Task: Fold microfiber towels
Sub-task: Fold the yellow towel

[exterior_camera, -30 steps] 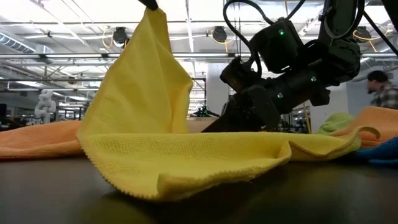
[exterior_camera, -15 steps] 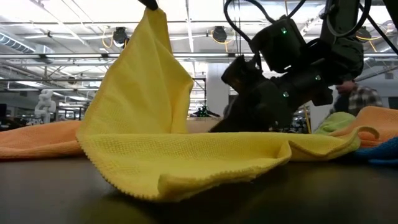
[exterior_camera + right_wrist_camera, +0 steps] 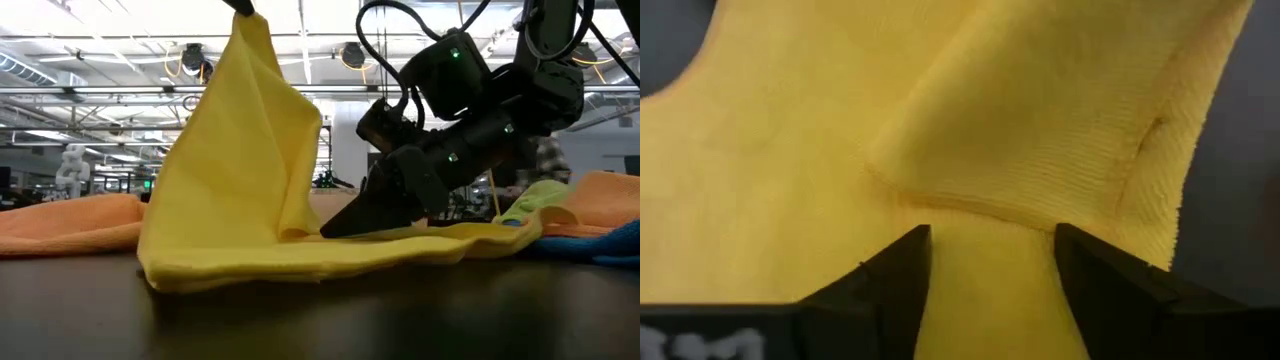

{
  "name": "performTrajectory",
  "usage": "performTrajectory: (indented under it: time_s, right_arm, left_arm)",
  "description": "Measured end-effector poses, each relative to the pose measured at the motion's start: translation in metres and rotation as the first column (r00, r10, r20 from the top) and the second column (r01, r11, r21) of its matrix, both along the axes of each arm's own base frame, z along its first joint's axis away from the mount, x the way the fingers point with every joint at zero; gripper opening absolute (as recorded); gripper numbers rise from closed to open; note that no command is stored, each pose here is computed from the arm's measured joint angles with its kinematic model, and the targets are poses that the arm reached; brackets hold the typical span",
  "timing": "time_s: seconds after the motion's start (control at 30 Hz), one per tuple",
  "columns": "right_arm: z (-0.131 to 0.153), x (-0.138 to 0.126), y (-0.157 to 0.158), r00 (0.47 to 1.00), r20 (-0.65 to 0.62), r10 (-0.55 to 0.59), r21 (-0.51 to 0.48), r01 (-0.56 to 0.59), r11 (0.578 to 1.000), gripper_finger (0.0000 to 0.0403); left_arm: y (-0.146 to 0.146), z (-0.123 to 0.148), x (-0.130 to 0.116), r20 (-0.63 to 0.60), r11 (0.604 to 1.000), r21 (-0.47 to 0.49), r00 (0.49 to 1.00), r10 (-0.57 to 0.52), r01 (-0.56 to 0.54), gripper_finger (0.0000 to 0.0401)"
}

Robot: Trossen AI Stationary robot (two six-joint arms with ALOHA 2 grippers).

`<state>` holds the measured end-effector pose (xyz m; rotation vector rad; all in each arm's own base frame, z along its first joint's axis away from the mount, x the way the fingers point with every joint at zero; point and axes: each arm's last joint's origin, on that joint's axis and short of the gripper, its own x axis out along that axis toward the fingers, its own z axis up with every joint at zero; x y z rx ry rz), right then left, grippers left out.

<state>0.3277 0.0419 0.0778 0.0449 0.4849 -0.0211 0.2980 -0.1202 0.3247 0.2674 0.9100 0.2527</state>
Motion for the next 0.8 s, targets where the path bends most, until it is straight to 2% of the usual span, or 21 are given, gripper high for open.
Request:
performTrajectory:
  time_s: [0.33, 0.53, 0.8]
  right_arm:
    - [0.01, 0.002, -0.004, 0.998, 0.056, -0.014, 0.002, 0.013, 1.0, 0.0209]
    - [0.018, 0.003, -0.009, 0.994, 0.091, -0.055, -0.035, 0.059, 0.998, 0.0208]
    - [0.007, 0.004, -0.008, 0.996, 0.062, -0.068, -0.007, 0.068, 0.998, 0.0208]
  left_arm:
    - [-0.003, 0.0, -0.001, 0.001, 1.0, -0.001, 1.0, -0.009, 0.009, 0.0004]
    - [-0.004, 0.0, -0.002, 0.002, 1.0, 0.0, 1.0, -0.011, 0.011, 0.0002]
    - [-0.004, 0.001, 0.0, 0.018, 1.0, -0.005, 1.0, -0.013, 0.013, 0.0003]
